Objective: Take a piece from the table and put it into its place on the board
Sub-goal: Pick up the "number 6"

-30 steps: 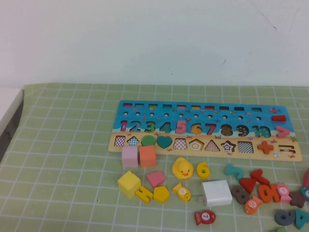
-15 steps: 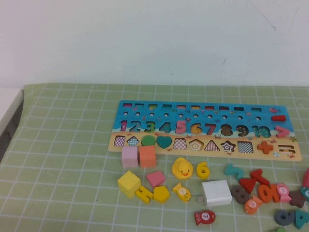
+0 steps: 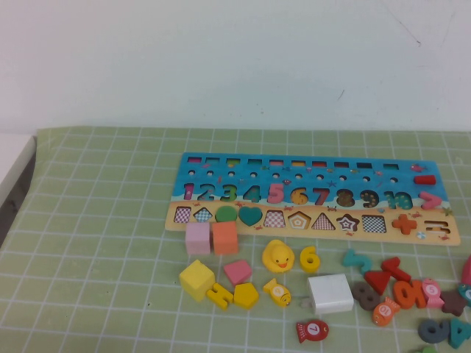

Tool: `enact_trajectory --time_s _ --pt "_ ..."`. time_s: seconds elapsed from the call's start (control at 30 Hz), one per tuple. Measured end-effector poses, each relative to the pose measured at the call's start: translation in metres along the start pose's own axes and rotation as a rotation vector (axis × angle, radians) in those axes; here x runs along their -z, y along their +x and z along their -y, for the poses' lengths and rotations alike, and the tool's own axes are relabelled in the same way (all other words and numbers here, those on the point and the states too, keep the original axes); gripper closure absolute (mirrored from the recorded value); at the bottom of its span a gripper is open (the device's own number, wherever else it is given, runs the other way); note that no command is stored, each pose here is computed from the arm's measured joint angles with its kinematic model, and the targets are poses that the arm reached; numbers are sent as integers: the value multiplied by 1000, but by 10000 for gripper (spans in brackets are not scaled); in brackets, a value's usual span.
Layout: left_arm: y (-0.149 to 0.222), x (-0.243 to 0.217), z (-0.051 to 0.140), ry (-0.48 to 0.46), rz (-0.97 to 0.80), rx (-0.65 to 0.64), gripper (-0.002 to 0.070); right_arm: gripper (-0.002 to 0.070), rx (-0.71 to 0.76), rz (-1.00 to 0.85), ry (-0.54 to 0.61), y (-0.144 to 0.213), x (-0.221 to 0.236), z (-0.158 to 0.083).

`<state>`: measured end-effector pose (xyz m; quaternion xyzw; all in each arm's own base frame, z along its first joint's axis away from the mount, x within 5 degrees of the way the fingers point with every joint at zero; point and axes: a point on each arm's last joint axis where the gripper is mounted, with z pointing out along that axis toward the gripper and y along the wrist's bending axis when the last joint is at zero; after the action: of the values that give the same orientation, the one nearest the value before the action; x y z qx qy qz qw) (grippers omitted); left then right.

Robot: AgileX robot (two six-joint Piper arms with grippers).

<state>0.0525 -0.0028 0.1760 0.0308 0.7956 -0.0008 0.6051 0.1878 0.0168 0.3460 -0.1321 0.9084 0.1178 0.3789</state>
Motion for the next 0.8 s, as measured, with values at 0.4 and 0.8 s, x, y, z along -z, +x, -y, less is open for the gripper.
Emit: enact_trajectory --time_s 0.4,0.8 --pt "0 0 0 0 0 0 676 677 92 -85 -176 -8 -51 -28" --pt "0 0 0 0 0 0 676 675 252 -269 -257 -4 -137 -75"
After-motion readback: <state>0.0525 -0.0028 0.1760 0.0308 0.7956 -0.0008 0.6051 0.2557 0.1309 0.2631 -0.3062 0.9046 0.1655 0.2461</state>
